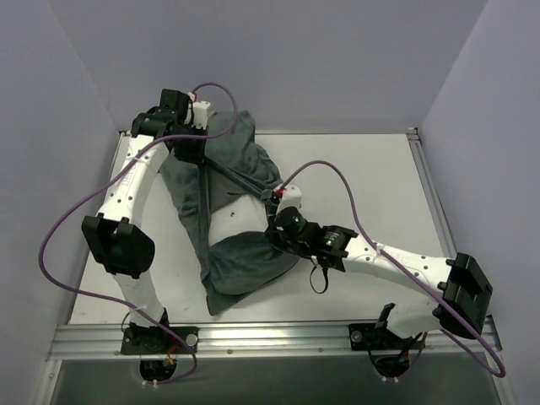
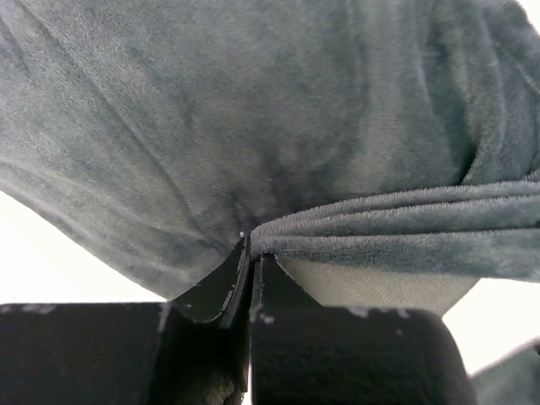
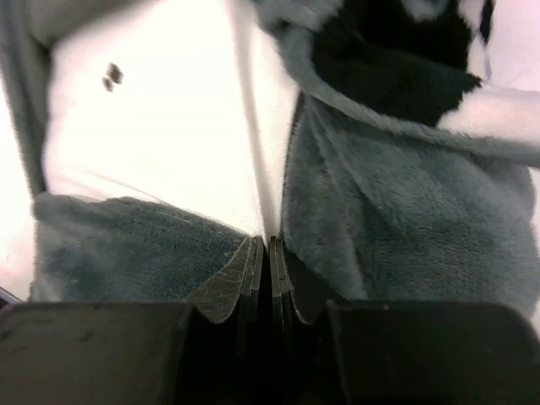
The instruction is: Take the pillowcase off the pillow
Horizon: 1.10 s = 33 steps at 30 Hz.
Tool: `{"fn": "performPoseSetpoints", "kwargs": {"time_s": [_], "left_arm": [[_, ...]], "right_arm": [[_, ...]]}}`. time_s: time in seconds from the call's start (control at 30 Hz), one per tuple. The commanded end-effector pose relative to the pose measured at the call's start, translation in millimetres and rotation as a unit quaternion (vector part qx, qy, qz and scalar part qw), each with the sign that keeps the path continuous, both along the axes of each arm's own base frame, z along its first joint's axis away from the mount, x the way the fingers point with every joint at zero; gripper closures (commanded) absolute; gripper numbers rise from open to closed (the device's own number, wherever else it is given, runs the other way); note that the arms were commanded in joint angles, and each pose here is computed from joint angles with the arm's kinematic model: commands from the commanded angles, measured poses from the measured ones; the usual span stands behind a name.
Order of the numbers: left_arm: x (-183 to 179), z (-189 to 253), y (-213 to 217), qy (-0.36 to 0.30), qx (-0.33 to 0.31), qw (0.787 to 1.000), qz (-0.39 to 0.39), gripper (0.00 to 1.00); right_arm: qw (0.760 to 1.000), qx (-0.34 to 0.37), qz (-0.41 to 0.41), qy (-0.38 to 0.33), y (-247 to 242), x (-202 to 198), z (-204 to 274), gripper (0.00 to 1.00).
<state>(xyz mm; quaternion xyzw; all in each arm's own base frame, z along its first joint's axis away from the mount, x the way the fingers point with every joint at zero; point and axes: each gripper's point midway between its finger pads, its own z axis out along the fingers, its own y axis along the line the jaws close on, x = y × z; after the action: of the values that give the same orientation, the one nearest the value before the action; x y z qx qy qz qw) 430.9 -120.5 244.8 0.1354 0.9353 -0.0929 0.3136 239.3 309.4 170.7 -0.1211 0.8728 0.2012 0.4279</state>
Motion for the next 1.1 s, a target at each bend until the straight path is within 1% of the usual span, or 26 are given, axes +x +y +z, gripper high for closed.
{"fn": "performPoseSetpoints", "kwargs": {"time_s": [0.0, 0.13, 0.17, 0.2, 0.23, 0.27, 0.3, 0.33, 0.37, 0.43, 0.47, 0.5, 0.57, 0.6, 0.67, 0.7, 0.73, 0.77, 0.8, 0.83, 0.87, 0.93, 0.97, 1.0, 1.03, 1.07], "left_arm": [[66, 71, 90, -0.185, 0.091, 0.971, 0.119, 0.98], [67, 44, 108, -0.168, 0.125, 0.971, 0.117, 0.98], [61, 20, 103, -0.142, 0.123, 0.977, 0.1, 0.98], [52, 17, 92, -0.136, 0.1, 0.983, 0.079, 0.98], [42, 13, 62, -0.124, 0.033, 0.992, 0.022, 0.98], [28, -2, 47, -0.099, 0.0, 0.995, -0.003, 0.92], [14, 13, 30, -0.107, -0.037, 0.993, -0.023, 0.78], [5, 17, 17, -0.105, -0.061, 0.991, -0.047, 0.5], [-9, 27, -2, -0.105, -0.097, 0.986, -0.088, 0.41], [-33, 55, -21, -0.128, -0.119, 0.975, -0.139, 0.28], [-45, 70, -33, -0.139, -0.141, 0.965, -0.171, 0.19], [-60, 94, -37, -0.173, -0.145, 0.953, -0.202, 0.17], [-83, 120, -50, -0.21, -0.162, 0.93, -0.255, 0.11], [-105, 143, -58, -0.247, -0.172, 0.906, -0.297, 0.11], [-129, 157, -79, -0.26, -0.171, 0.888, -0.338, 0.15], [-137, 149, -83, -0.241, -0.154, 0.895, -0.342, 0.26], [-150, 143, -101, -0.227, -0.148, 0.891, -0.364, 0.34], [-151, 130, -106, -0.211, -0.138, 0.898, -0.361, 0.43], [-145, 113, -105, -0.196, -0.117, 0.91, -0.346, 0.63], [-143, 96, -105, -0.176, -0.107, 0.917, -0.341, 0.79], [-147, 67, -104, -0.132, -0.097, 0.927, -0.338, 0.88], [-154, 39, -110, -0.087, -0.09, 0.921, -0.37, 0.89], [-167, 30, -121, -0.069, -0.092, 0.913, -0.392, 0.86], [-174, 26, -129, -0.063, -0.093, 0.907, -0.406, 0.83], [-180, 26, -136, -0.064, -0.089, 0.902, -0.418, 0.75], [-185, 26, -143, -0.068, -0.087, 0.897, -0.429, 0.72]], "right_arm": [[0.988, -0.097, -0.006, 0.121, -52, -46, -82, 1.0], [0.988, -0.103, -0.02, 0.113, -68, -30, -88, 1.0], [0.99, -0.102, -0.018, 0.101, -66, -22, -85, 1.0], [0.99, -0.099, -0.02, 0.098, -65, -15, -83, 1.0], [0.992, -0.086, -0.03, 0.092, -61, -1, -71, 1.0], [0.991, -0.088, -0.029, 0.094, -56, 5, -72, 1.0], [0.992, -0.084, -0.024, 0.088, -50, 10, -66, 1.0], [0.993, -0.077, -0.019, 0.085, -44, 13, -60, 1.0], [0.995, -0.061, -0.015, 0.074, -34, 20, -48, 1.0], [0.997, -0.049, -0.009, 0.066, -26, 24, -37, 1.0], [0.997, -0.046, -0.007, 0.061, -21, 27, -29, 1.0], [0.997, -0.048, -0.007, 0.058, -20, 29, -24, 1.0], [0.995, -0.073, -0.008, 0.06, -23, 30, -25, 1.0], [0.996, -0.072, -0.007, 0.055, -21, 33, -17, 1.0], [0.996, -0.075, -0.002, 0.05, -21, 34, -13, 1.0], [0.996, -0.067, 0.005, 0.05, -19, 33, -12, 1.0], [0.998, -0.046, 0.007, 0.041, -15, 34, -3, 1.0], [0.999, -0.036, 0.008, 0.039, -14, 33, -2, 1.0], [0.999, -0.029, 0.012, 0.043, -13, 32, -3, 1.0], [0.998, -0.029, 0.013, 0.048, -15, 30, -8, 1.0], [0.998, -0.031, 0.012, 0.055, -18, 29, -10, 1.0], [0.997, -0.036, 0.011, 0.064, -21, 29, -14, 1.0], [0.997, -0.039, 0.01, 0.066, -22, 28, -15, 1.0], [0.997, -0.036, 0.01, 0.067, -21, 27, -16, 1.0], [0.997, -0.031, 0.01, 0.069, -21, 27, -15, 1.0], [0.997, -0.027, 0.01, 0.069, -20, 28, -16, 1.0]]}}
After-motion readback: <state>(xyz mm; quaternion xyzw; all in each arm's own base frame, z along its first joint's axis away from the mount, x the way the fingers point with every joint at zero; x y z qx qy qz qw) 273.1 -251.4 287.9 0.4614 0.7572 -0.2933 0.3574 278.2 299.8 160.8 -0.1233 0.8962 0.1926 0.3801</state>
